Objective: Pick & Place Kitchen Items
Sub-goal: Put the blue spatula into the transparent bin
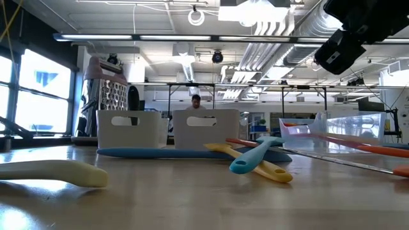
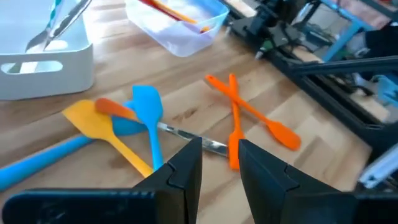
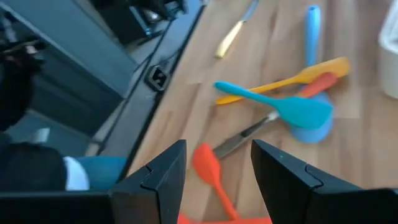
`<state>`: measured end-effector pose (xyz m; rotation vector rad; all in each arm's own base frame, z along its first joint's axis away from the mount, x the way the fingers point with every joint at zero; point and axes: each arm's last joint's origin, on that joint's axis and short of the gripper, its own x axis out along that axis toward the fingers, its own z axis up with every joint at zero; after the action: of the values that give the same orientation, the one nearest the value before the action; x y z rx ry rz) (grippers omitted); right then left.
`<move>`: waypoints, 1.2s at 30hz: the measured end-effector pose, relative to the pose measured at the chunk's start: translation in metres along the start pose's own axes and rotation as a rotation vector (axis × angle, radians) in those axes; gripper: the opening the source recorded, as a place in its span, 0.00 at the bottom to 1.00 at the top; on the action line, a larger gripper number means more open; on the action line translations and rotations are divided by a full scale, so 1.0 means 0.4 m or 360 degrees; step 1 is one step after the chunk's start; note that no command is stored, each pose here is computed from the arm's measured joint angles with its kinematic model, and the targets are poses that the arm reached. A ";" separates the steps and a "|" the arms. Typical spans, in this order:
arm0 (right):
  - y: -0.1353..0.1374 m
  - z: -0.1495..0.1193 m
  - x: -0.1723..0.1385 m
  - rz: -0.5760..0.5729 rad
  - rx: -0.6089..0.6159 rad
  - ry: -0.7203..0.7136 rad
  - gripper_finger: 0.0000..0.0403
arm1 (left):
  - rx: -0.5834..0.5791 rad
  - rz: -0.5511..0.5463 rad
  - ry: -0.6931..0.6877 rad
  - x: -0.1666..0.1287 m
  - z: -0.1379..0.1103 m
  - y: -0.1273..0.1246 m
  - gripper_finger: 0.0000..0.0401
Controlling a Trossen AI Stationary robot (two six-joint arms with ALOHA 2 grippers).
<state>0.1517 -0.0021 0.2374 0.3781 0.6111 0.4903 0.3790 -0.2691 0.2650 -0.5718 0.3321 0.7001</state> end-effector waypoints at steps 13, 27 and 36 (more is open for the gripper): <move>0.048 -0.028 0.027 0.0211 -0.0022 0.0204 0.43 | 0.0131 0.0155 -0.0113 0.108 0.058 0.019 0.25; 0.083 -0.038 0.043 0.0336 -0.0098 0.0276 0.43 | -0.0004 0.0167 0.0490 0.244 0.131 0.058 0.25; 0.089 -0.032 0.045 0.0363 -0.0113 0.0244 0.43 | -0.0027 0.0240 0.0856 0.336 0.111 0.098 0.25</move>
<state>0.1451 0.0394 0.2366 0.3465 0.7003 0.7623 0.4537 -0.1499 0.2228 -0.7543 0.8777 0.6864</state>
